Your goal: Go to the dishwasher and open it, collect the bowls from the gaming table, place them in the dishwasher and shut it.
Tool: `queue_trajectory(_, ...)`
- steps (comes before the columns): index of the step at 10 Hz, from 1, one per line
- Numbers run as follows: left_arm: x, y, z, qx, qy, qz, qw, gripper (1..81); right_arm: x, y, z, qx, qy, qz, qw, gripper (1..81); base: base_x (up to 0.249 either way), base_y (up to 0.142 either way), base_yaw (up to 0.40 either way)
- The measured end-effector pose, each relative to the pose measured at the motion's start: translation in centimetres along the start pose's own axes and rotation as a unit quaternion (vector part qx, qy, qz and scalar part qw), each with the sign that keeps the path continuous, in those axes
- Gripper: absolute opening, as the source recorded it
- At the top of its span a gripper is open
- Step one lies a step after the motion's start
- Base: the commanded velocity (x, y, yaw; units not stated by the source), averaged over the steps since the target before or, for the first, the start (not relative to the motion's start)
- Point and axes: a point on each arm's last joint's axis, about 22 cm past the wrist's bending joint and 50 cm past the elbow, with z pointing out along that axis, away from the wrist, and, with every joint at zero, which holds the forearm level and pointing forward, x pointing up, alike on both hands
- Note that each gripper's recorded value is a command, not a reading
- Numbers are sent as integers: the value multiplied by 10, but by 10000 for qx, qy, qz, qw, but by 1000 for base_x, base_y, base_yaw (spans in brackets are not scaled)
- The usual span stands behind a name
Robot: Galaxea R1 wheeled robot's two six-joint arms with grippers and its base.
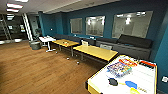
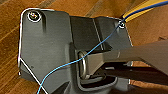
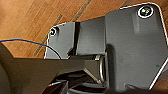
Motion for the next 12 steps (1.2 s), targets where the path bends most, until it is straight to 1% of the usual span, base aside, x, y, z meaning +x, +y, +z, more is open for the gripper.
queue_trajectory(3, 0, 3, 1, -17, 4, -3, 10000, 811, 0, 4, -2, -28, -1, -7, 10000, 811, 173, 80, 0)
queue_trajectory(7, 1, 0, 0, 0, 4, 1, 10000, 811, 0, 1, 0, -5, -1, -2, 10000, 811, 170, 75, 0)
queue_trajectory(10, 7, -1, 1, 3, 38, 10, 10000, 811, 5, 0, 0, 1, 16, -10, 10000, 811, 98, 0, 0)
queue_trajectory(11, 0, 2, 1, -14, 5, -4, 10000, 811, 4, 4, -1, -26, 20, -14, 10000, 811, 0, 0, 0)
queue_trajectory(12, 2, 5, 2, -35, 1, -8, 10000, 811, 4, 3, -1, -23, 7, -11, 10000, 811, 0, 0, 0)
